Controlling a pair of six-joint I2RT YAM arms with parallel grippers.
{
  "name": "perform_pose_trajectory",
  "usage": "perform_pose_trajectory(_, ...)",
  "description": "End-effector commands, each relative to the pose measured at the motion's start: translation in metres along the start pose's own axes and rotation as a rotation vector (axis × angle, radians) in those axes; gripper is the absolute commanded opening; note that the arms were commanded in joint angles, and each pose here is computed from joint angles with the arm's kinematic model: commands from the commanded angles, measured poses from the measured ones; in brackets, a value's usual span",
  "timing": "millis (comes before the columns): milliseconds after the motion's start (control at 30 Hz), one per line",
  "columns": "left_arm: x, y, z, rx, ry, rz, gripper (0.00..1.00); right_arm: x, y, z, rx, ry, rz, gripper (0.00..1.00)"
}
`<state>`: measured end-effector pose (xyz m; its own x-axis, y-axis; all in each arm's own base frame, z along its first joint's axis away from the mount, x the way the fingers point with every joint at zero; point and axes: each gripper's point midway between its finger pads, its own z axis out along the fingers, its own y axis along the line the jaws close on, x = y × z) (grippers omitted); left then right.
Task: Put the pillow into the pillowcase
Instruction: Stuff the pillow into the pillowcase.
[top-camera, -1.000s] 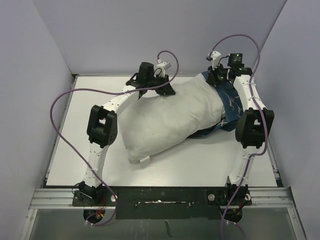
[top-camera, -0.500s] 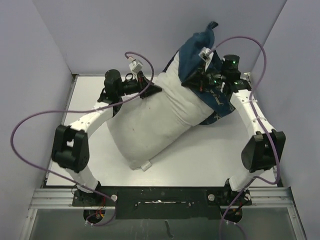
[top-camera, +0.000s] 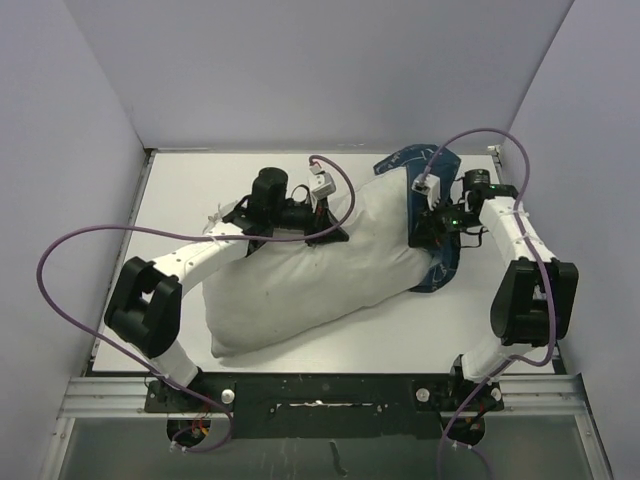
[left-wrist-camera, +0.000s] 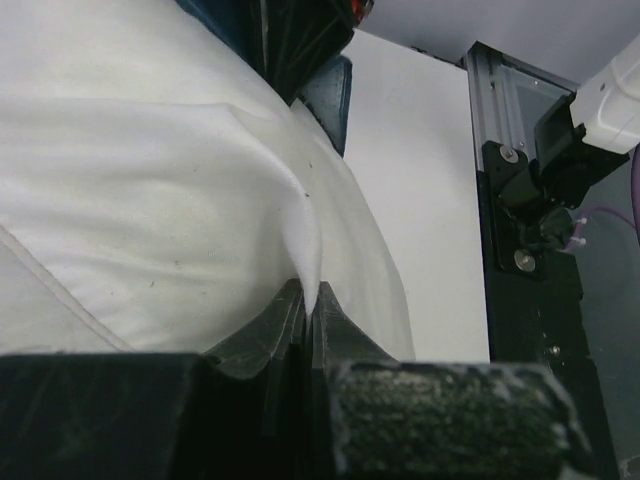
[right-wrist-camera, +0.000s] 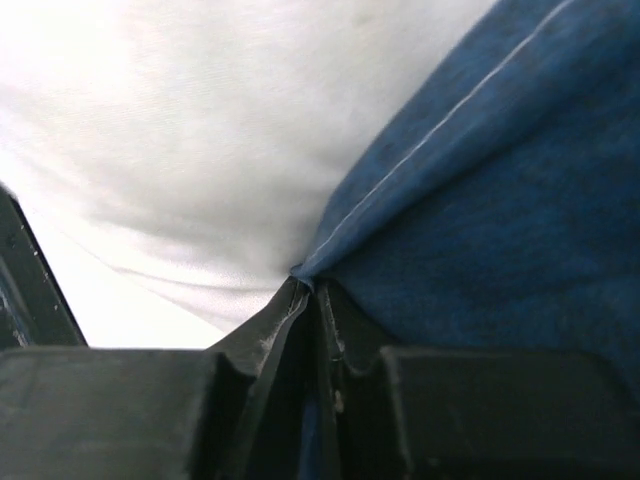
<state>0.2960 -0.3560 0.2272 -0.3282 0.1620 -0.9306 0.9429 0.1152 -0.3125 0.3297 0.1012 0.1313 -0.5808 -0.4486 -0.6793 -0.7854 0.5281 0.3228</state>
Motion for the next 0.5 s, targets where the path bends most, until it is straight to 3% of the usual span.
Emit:
perform_pose_trajectory(0,-0.01,-0.024,0.016,0.101,0.017,0.084,0.0,-0.033,0.032,-0.058,-0.04,-0.132,-0.16,0.12)
perform_pose_trajectory(200,0.003,-0.041,0.023,0.141,0.041,0.065,0.0,-0.088,0.054,-0.12,0.01,-0.305,-0.358,0.38)
perform_pose_trajectory(367,0.007,-0.055,0.031,0.163,0.053,0.068,0.0,-0.123,0.006,-0.136,0.296,-0.294,-0.24,0.6)
perform_pose_trajectory(467,0.008,-0.061,0.034,0.165,0.056,0.074,0.0,-0.125,-0.017,-0.128,0.423,-0.218,-0.201,0.64)
